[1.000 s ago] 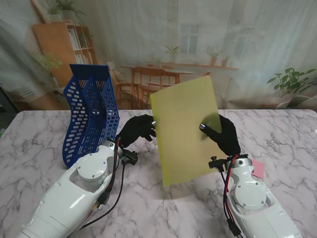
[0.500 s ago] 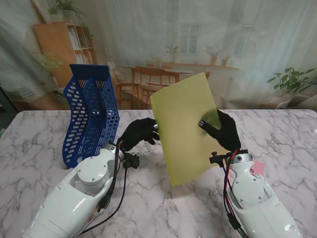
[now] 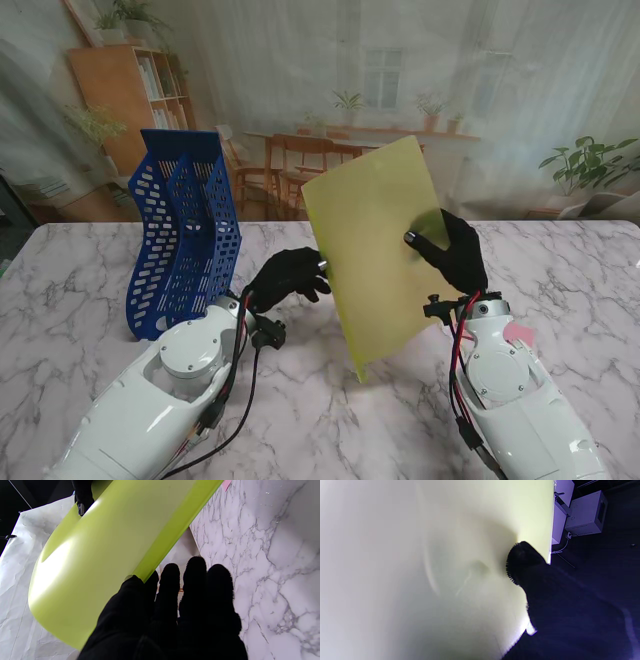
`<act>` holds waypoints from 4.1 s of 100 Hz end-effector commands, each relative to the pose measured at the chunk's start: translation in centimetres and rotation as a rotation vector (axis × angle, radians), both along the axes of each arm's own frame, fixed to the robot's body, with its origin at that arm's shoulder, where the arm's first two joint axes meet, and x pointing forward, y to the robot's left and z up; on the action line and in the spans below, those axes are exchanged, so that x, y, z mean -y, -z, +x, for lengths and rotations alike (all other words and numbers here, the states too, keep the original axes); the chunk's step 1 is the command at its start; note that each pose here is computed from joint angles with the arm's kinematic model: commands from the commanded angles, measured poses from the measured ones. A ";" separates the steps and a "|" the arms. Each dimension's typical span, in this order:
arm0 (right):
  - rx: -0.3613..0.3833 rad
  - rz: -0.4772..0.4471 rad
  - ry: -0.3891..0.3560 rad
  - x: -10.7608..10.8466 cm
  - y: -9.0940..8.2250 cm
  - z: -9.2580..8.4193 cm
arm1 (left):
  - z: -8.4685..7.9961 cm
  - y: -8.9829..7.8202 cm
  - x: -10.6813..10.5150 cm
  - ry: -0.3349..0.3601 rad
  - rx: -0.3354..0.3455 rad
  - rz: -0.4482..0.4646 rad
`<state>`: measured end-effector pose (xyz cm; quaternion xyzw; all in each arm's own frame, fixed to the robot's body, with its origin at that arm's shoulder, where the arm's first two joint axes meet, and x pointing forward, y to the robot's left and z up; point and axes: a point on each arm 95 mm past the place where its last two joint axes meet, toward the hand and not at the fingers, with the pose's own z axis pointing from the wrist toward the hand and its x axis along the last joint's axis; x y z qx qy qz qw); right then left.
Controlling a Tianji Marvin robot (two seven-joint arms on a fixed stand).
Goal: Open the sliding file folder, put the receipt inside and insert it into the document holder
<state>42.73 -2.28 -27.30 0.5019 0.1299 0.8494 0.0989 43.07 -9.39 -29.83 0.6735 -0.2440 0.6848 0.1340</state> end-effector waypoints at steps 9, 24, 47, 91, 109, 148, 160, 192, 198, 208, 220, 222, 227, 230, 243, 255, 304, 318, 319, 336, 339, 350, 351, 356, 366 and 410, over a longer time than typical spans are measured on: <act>0.031 0.019 0.002 -0.3 -1.3 0.6 | -0.7 0.4 1.3 0.048 -0.028 -0.003; 0.047 0.014 -0.007 -0.3 -2.1 0.9 | -1.1 0.8 2.0 0.062 -0.047 -0.003; 0.071 0.012 -0.013 -0.3 -3.1 0.5 | -1.9 1.5 3.2 0.076 -0.083 -0.006; 0.085 0.020 -0.015 -0.3 -3.7 0.2 | -2.7 2.7 4.9 0.132 -0.151 0.031; 0.091 0.015 -0.013 -0.1 -3.8 0.0 | -2.9 2.9 5.2 0.135 -0.166 0.031; 0.107 0.004 -0.003 0.5 -3.7 -0.1 | -3.7 3.2 5.3 0.171 -0.193 0.040; 0.120 -0.007 -0.001 0.8 -3.8 -0.2 | -4.2 3.3 5.2 0.184 -0.198 0.045; 0.112 -0.013 -0.004 0.8 -3.7 -0.4 | -4.5 3.3 4.9 0.190 -0.202 0.047; 0.104 -0.012 -0.004 0.9 -3.6 -0.6 | -4.4 3.0 4.7 0.181 -0.198 0.032; 0.095 -0.024 0.003 1.0 -3.3 -0.9 | -4.1 2.5 4.3 0.167 -0.184 0.018; 0.078 -0.011 0.006 1.0 -3.2 -1.4 | -3.5 2.0 3.8 0.145 -0.145 0.031; 0.076 -0.009 0.006 1.0 -3.2 -1.5 | -3.4 1.9 3.7 0.139 -0.138 0.035; 0.074 -0.011 0.010 1.0 -3.3 -1.6 | -3.1 1.7 3.4 0.124 -0.118 0.045; 0.071 -0.011 0.014 1.1 -3.3 -1.7 | -2.9 1.6 3.2 0.116 -0.110 0.050; 0.033 0.025 0.030 0.9 -3.6 -2.0 | -2.3 1.2 2.5 0.078 -0.095 0.051; -0.002 0.035 0.044 0.6 -3.6 -2.0 | -2.1 0.9 2.4 0.067 -0.104 0.044; -0.166 -0.064 0.138 0.3 -0.2 -2.0 | -2.1 0.9 2.4 0.030 -0.142 0.020; -0.187 -0.083 0.155 0.4 0.7 -2.3 | -1.9 0.9 2.4 0.009 -0.120 0.036; -0.188 -0.084 0.157 0.4 0.7 -2.4 | -1.8 0.9 2.4 0.008 -0.119 0.037; -0.198 -0.083 0.168 0.5 1.4 -2.6 | -1.6 0.8 2.2 0.001 -0.145 -0.003; -0.201 -0.077 0.165 0.4 1.5 -2.6 | -1.6 0.8 2.2 0.004 -0.148 -0.006; -0.199 -0.064 0.163 0.1 1.6 -2.4 | -1.6 0.9 2.5 0.039 -0.173 -0.031; -0.198 -0.062 0.162 0.0 1.6 -2.4 | -1.6 0.9 2.5 0.042 -0.175 -0.032; -0.195 -0.059 0.157 -0.2 1.6 -2.3 | -1.5 0.8 2.6 0.063 -0.182 -0.037; -0.195 -0.051 0.148 -0.6 1.6 -2.1 | -1.4 0.8 2.9 0.091 -0.175 -0.027; -0.201 -0.054 0.136 -1.4 1.7 -1.9 | -1.4 0.1 3.8 0.058 -0.184 -0.056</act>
